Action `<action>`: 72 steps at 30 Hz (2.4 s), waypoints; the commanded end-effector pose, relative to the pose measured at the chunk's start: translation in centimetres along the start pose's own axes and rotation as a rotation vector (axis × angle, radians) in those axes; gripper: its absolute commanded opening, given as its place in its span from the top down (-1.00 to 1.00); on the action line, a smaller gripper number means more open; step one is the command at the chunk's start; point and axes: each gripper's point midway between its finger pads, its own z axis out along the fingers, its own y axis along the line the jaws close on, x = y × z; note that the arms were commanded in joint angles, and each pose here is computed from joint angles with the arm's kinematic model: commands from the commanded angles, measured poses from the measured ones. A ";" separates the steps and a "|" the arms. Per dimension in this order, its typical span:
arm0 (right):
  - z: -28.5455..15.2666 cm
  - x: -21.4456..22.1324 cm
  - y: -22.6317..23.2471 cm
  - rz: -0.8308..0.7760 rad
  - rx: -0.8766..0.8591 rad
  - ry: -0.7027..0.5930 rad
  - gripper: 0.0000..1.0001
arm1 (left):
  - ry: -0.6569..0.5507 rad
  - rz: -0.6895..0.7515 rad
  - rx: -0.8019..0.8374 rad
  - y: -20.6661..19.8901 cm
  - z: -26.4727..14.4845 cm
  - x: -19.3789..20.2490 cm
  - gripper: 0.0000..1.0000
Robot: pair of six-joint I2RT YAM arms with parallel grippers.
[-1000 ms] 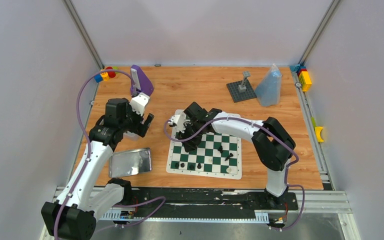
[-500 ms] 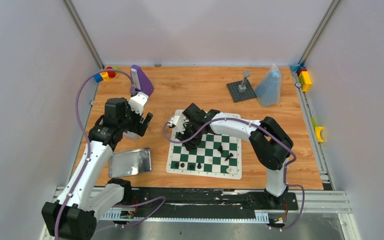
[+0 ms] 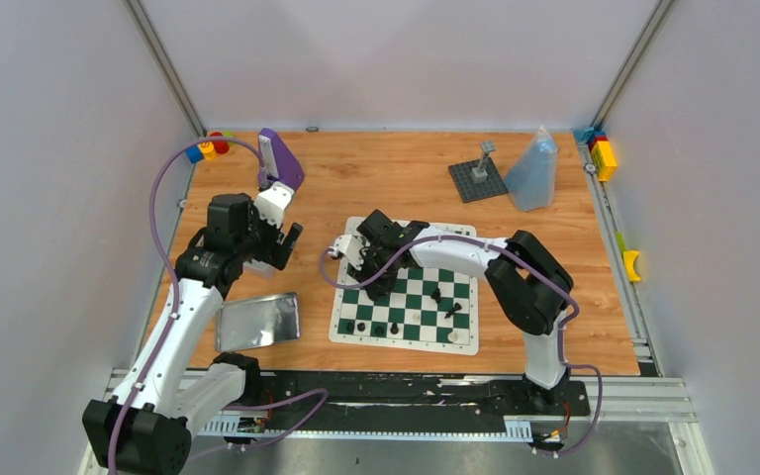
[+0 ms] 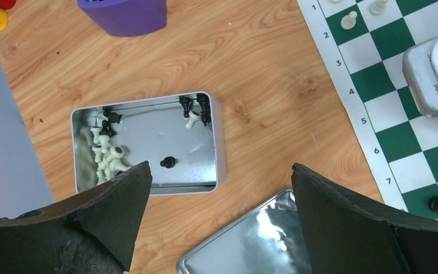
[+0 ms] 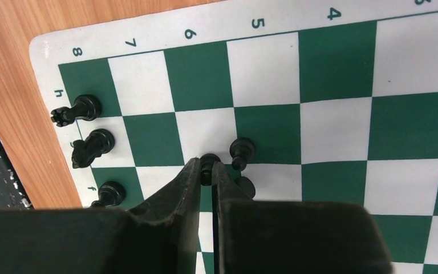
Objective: Set up the chess pieces on the board
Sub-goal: Move the chess piece to the chessboard, then pick up the chess piece from the chessboard.
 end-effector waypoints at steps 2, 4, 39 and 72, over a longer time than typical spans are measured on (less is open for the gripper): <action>-1.3 -3.2 1.3 -0.070 -0.006 -0.083 0.97 | -0.032 -0.019 -0.021 0.5 0.1 -0.7 -1.00; -1.1 -3.2 2.1 -0.087 -0.014 -0.077 1.00 | -0.031 -0.020 -0.025 0.6 0.0 -0.7 -1.00; -4.2 -4.6 3.2 -0.133 0.051 -0.126 0.01 | -0.024 -0.021 -0.022 0.6 0.2 -0.5 -1.00; -1.5 -3.8 -2.4 0.018 0.059 -0.099 0.10 | -0.023 -0.019 -0.017 0.5 0.3 -0.3 -1.00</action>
